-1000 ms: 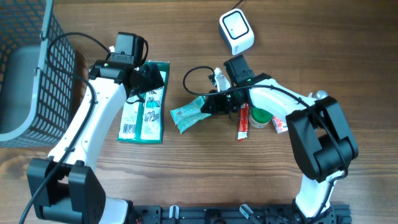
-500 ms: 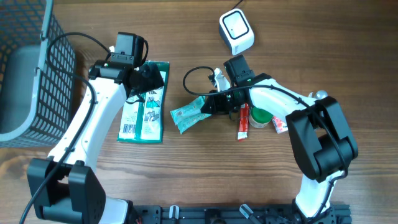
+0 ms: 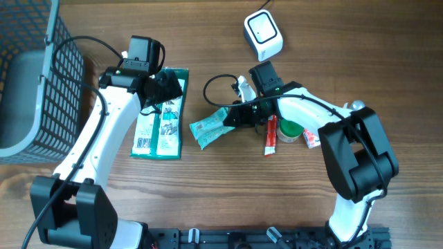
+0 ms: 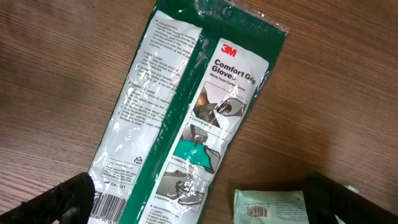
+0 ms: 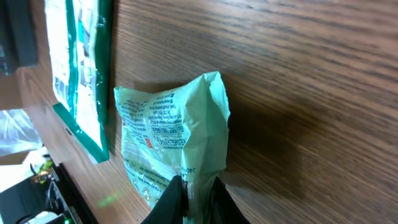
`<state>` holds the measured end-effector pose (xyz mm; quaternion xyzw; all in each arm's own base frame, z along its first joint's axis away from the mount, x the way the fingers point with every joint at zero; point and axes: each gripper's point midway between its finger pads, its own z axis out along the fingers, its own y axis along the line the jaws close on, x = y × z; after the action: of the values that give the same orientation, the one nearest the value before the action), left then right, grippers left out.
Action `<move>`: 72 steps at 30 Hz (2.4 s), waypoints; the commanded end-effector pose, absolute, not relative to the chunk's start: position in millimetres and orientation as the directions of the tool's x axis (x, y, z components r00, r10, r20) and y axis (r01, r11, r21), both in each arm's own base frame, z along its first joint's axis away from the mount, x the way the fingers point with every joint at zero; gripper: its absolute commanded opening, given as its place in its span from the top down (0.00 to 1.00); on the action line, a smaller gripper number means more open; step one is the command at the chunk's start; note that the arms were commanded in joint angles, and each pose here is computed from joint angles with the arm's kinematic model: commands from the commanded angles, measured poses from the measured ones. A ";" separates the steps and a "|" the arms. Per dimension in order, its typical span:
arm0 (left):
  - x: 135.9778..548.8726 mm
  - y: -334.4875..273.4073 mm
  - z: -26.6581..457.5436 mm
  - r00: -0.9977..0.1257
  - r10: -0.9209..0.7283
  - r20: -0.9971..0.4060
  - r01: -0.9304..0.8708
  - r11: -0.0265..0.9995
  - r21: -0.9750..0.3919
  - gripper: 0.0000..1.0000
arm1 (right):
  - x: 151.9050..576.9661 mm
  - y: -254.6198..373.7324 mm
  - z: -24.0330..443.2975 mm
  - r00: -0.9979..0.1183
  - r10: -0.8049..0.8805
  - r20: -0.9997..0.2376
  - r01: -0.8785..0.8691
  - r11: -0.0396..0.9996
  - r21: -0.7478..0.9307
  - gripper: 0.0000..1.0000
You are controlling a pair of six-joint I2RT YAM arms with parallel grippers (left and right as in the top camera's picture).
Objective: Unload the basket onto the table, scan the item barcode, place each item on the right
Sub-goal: 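Lift the mint-green packet with the right gripper up to the scanner, then carry the mint-green packet down and lower it onto the table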
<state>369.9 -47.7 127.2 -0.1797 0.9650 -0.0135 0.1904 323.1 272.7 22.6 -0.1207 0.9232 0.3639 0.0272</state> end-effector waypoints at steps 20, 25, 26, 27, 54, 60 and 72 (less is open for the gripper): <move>370.3 -44.8 126.3 -0.863 -0.348 -0.366 -0.343 0.936 -0.079 0.00 | 386.6 144.1 308.3 -0.631 -0.354 -0.690 -0.442 0.895 -0.055 0.96; 370.3 -44.8 126.3 -0.863 -0.348 -0.366 -0.343 0.936 -0.079 0.00 | 437.9 133.7 282.2 -0.579 -0.492 -0.650 -0.417 0.864 -0.281 0.96; 370.3 -44.8 126.3 -0.863 -0.348 -0.366 -0.343 0.936 -0.079 0.00 | 449.4 129.5 277.3 -0.583 -0.491 -0.647 -0.384 0.869 -0.314 0.96; 370.3 -44.8 126.3 -0.863 -0.348 -0.366 -0.343 0.936 -0.079 0.00 | 463.8 122.2 272.8 -0.587 -0.491 -0.644 -0.331 0.871 -0.362 0.96; 370.3 -44.8 126.3 -0.863 -0.348 -0.366 -0.343 0.936 -0.079 0.00 | 573.5 126.3 180.4 -0.545 -0.605 -0.580 -0.160 0.754 -0.637 0.96; 370.3 -44.8 126.3 -0.863 -0.348 -0.366 -0.343 0.936 -0.079 0.00 | 570.3 151.2 147.6 -0.544 -0.659 -0.519 -0.240 0.715 -0.657 0.96; 370.3 -44.8 126.3 -0.863 -0.348 -0.366 -0.343 0.936 -0.079 0.00 | 535.1 200.7 113.3 -0.516 -0.736 -0.439 -0.466 0.671 -0.577 0.92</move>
<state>369.9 -47.7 127.3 -0.1797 0.9650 -0.0133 0.1904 543.7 177.2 135.6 -0.3163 0.8425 -0.2472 0.3593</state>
